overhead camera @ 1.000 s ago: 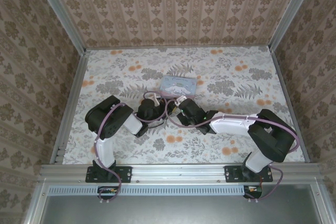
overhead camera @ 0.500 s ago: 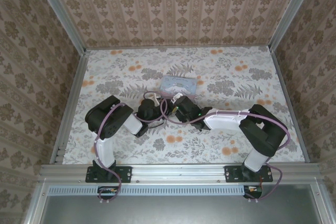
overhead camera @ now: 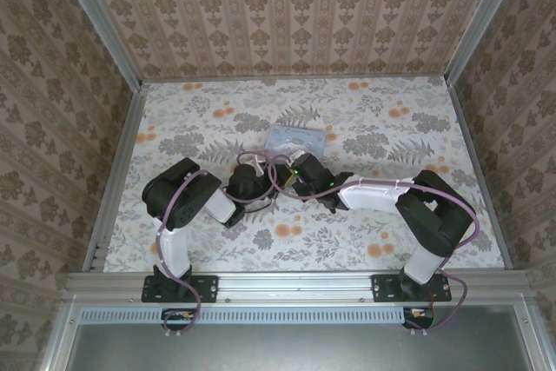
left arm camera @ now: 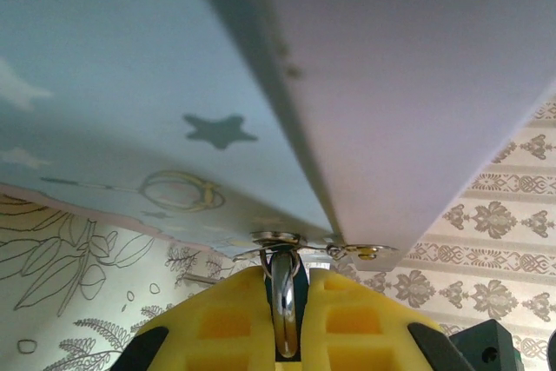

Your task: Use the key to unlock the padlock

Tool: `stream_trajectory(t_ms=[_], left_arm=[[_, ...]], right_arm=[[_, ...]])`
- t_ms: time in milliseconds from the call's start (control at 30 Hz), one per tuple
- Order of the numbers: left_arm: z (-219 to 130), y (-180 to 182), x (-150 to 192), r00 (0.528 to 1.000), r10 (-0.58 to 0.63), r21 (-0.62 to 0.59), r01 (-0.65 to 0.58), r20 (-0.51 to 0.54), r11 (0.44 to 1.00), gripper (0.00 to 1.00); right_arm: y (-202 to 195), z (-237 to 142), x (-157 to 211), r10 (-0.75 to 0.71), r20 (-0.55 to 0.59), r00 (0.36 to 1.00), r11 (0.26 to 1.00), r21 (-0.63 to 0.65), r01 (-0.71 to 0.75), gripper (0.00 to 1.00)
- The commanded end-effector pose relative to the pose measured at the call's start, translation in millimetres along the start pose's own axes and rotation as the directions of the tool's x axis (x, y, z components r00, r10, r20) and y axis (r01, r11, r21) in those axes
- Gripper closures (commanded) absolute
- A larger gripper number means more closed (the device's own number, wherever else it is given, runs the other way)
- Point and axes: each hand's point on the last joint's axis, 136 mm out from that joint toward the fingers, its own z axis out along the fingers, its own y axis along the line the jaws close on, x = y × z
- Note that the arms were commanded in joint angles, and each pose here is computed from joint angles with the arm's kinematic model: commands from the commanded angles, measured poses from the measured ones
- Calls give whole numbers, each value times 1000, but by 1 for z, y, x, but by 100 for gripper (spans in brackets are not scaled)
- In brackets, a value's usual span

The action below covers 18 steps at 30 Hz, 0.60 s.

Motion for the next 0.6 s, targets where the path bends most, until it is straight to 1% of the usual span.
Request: stream_trajectory(t_ms=[0, 133, 167, 200, 233, 300, 433, 567], left_arm=[[2, -3, 11, 999, 1, 22, -1, -39, 1000, 100], [3, -1, 10, 999, 2, 17, -1, -32, 1000, 100], [3, -1, 9, 1000, 2, 17, -1, -30, 1000, 100], [2, 0, 9, 1000, 2, 14, -2, -29, 1000, 100], [2, 0, 8, 1000, 3, 14, -3, -27, 1000, 100], [2, 0, 6, 1000, 3, 15, -3, -23, 1000, 100], [1, -1, 5, 1000, 7, 18, -6, -19, 1000, 100], [1, -3, 4, 1000, 10, 23, -10, -19, 1000, 100]], right_arm=[[11, -6, -28, 53, 61, 997, 995, -83, -47, 100], [12, -13, -28, 112, 62, 992, 984, -149, -101, 100], [11, -15, -26, 137, 58, 989, 977, -172, -125, 95], [9, -17, -25, 163, 57, 985, 971, -188, -150, 83], [4, -20, -24, 198, 58, 978, 962, -204, -183, 73], [-6, -25, -21, 280, 61, 958, 936, -240, -259, 65], [-29, -41, -19, 463, 76, 883, 853, -311, -420, 57], [-34, -51, -18, 544, 65, 836, 795, -357, -490, 55]])
